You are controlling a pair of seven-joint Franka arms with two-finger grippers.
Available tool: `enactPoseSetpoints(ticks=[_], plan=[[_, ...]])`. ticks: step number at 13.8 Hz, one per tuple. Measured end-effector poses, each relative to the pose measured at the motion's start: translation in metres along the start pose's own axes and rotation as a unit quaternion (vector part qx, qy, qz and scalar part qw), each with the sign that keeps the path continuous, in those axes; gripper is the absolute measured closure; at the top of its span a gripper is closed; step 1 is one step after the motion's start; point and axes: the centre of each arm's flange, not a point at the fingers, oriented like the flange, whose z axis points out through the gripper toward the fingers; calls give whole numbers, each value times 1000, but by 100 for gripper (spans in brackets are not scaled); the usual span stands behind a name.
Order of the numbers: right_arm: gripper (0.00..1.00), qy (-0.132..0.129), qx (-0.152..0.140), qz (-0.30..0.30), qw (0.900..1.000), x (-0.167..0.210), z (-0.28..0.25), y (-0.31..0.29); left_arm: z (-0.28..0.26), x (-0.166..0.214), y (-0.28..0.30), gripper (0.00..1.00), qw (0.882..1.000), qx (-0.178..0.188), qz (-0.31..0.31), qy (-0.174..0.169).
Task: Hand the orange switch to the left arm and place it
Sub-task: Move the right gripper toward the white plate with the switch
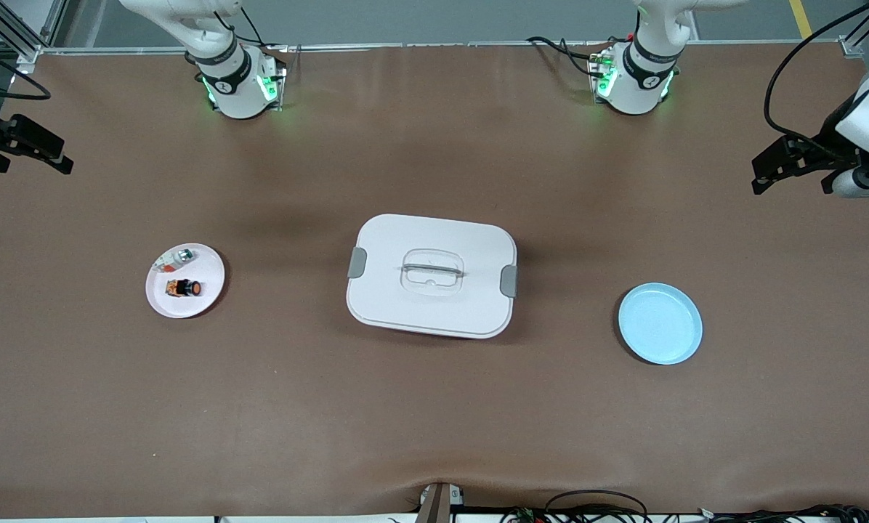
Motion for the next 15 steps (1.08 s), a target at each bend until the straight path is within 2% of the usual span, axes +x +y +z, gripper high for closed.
enactPoseSetpoints(ticks=[7, 15], plan=[[0, 3, 0, 0, 1000, 0, -3, 0, -7, 0, -2, 0, 1000, 0, -2, 5], [0, -2, 0, 1, 1000, 0, -1, 1, -3, -2, -6, 0, 1000, 1, -5, -11]])
